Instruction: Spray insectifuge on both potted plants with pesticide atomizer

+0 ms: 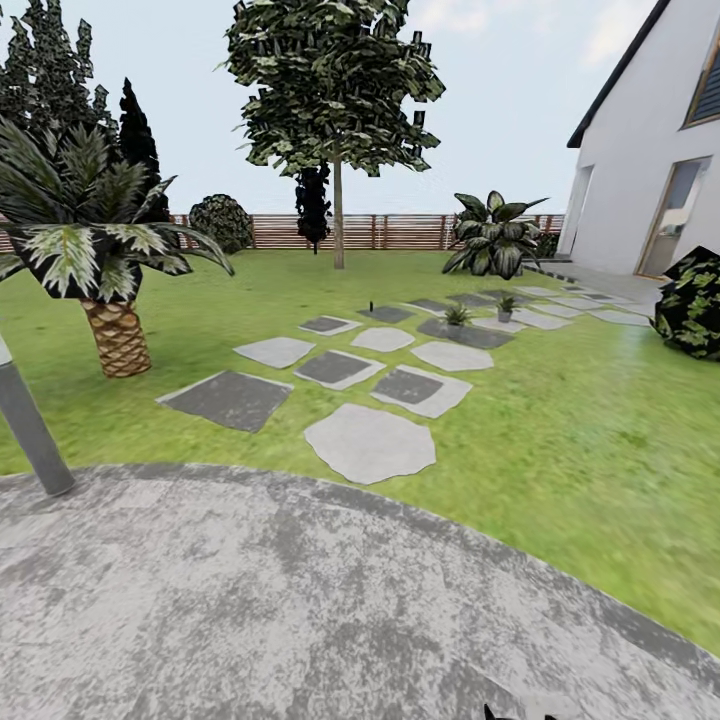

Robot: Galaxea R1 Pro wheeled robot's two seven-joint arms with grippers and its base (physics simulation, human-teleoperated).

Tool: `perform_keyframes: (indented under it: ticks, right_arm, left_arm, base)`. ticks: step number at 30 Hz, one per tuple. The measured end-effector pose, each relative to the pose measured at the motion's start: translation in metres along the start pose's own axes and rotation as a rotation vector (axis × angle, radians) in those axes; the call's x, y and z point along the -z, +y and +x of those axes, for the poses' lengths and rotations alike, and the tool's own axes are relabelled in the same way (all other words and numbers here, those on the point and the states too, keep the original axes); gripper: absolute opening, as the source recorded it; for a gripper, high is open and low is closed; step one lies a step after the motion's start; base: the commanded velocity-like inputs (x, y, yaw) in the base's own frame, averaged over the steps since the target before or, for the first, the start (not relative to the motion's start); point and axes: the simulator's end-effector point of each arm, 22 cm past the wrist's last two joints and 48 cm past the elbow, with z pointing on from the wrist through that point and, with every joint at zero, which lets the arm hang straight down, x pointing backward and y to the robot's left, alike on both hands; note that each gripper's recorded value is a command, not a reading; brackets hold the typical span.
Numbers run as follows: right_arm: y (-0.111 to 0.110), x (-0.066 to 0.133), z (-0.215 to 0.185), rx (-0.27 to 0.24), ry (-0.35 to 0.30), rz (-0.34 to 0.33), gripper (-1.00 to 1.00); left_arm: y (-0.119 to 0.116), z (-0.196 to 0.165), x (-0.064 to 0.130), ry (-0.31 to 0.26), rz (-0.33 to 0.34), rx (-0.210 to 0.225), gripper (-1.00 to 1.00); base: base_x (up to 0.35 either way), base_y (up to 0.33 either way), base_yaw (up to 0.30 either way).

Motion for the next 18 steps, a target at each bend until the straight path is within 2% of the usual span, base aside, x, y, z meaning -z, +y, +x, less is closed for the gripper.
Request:
perform_keyframes:
  ticks: [18]
  right_arm:
    - [-0.0009, 0.0, 0.0, 0.002, 0.0, 0.0, 1.0]
  left_arm:
    - [-0.0001, 0.0, 0.0, 0.0, 0.0, 0.0, 1.0]
  base:
    - [0.307, 0.0, 0.0]
